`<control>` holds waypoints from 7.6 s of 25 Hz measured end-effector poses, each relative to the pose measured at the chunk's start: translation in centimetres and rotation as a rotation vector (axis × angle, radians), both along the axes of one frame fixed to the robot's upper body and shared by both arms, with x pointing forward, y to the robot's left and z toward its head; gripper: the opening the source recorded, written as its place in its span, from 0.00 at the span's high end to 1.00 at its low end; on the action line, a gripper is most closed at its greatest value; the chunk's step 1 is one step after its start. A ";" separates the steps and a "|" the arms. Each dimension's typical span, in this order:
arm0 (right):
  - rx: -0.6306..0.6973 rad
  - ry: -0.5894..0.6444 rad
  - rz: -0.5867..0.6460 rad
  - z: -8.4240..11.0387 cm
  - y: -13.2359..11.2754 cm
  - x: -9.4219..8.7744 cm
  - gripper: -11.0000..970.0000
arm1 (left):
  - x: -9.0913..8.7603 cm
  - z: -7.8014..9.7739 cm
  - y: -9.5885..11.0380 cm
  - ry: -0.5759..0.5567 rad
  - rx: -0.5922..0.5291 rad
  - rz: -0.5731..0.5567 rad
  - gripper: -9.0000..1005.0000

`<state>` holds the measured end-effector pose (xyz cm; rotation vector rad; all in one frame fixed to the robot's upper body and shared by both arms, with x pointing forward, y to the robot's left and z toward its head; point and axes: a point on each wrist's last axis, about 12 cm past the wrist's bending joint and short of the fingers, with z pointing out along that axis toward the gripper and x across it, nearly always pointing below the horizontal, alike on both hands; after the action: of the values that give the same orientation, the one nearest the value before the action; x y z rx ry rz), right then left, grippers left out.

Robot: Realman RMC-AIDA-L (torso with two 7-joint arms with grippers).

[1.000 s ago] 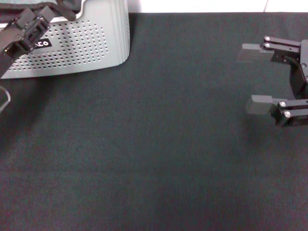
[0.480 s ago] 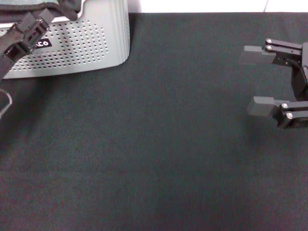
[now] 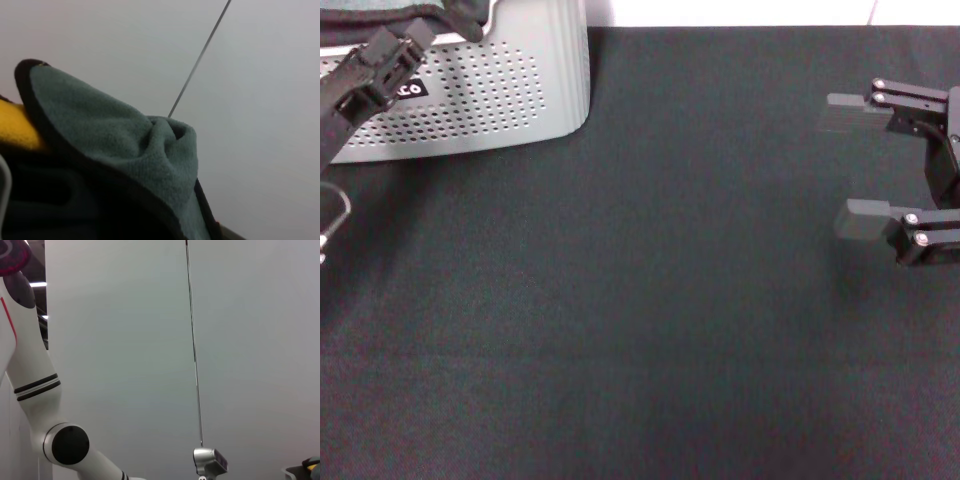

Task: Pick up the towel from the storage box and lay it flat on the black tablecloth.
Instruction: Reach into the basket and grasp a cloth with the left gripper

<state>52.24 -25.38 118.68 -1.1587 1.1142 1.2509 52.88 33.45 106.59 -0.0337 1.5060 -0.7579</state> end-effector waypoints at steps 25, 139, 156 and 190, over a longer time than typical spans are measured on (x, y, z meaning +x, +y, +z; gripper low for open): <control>0.009 -0.015 -0.013 0.1 -0.1 0.1 0.19 | 2.3 0.3 -2.7 0.024 0.012 -0.086 0.27; 0.043 -0.029 -0.059 0.2 -0.9 0.1 0.20 | -0.2 -1.3 -4.4 -0.811 1.541 0.274 0.27; 0.044 -0.023 -0.063 0.0 -1.0 -0.1 0.20 | 1.2 -1.5 -5.9 -0.710 1.379 0.230 0.32; 0.083 -0.009 -0.041 -0.2 -1.3 -0.7 0.21 | 2.0 -1.3 -6.5 -0.666 1.293 0.207 0.67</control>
<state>51.49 -26.67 118.44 -1.0734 1.0645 1.2478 54.85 27.00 105.29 0.9234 1.0748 0.4449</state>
